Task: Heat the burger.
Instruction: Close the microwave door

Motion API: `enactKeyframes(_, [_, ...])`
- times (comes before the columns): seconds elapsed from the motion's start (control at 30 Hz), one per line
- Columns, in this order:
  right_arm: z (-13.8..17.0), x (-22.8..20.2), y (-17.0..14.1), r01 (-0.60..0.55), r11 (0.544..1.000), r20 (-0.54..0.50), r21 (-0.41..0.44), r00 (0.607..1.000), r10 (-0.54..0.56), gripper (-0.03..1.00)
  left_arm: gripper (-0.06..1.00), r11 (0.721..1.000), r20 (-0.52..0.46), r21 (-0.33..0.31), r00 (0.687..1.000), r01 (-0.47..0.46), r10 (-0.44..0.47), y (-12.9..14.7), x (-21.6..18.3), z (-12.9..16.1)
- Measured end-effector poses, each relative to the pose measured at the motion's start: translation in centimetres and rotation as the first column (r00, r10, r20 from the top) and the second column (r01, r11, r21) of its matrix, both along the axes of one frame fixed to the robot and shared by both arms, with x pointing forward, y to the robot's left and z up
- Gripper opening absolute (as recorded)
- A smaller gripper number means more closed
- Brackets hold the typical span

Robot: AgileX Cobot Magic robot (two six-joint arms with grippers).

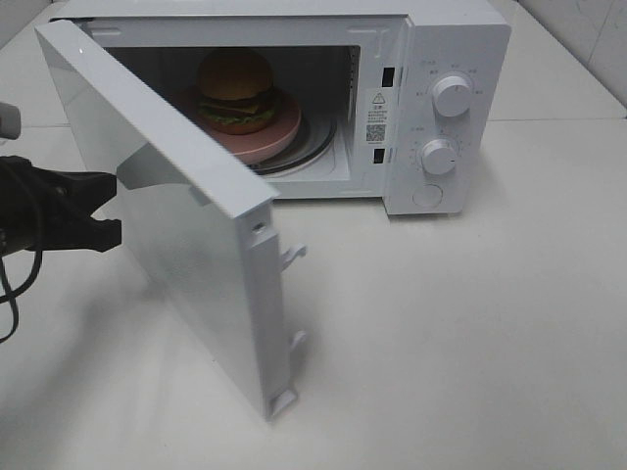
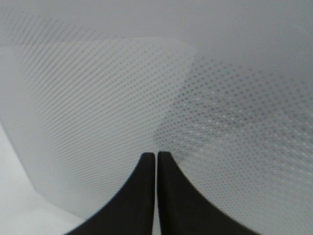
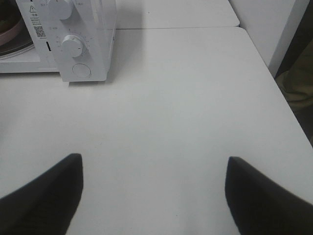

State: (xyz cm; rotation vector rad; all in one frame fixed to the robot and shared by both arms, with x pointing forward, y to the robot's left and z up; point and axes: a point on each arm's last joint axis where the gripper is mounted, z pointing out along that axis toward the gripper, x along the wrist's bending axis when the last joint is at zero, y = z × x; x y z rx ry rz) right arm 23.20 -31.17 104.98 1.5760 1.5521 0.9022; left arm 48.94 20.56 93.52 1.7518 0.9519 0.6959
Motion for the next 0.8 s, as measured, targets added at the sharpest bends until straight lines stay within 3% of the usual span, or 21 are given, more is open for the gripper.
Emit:
enactKeyframes(0.23, [0.0, 0.0, 0.0, 0.000, 1.000, 0.000, 0.000, 1.000, 0.000, 0.76, 0.00, 1.000, 0.026, -0.020, 0.999, 0.021, -0.020, -1.1, 0.4, 0.5])
enactKeyframes(0.63, [0.0, 0.0, 0.0, 0.000, 1.000, 0.000, 0.000, 1.000, 0.000, 0.76, 0.00, 0.994, 0.092, -0.086, 0.993, -0.065, 0.073, -1.2, 2.8, 2.5])
enactKeyframes(0.8, [0.0, 0.0, 0.0, 0.000, 1.000, 0.000, 0.000, 1.000, 0.000, 0.76, 0.00, 0.993, 0.074, -0.095, 0.994, -0.076, 0.083, -1.9, 4.1, 1.8])
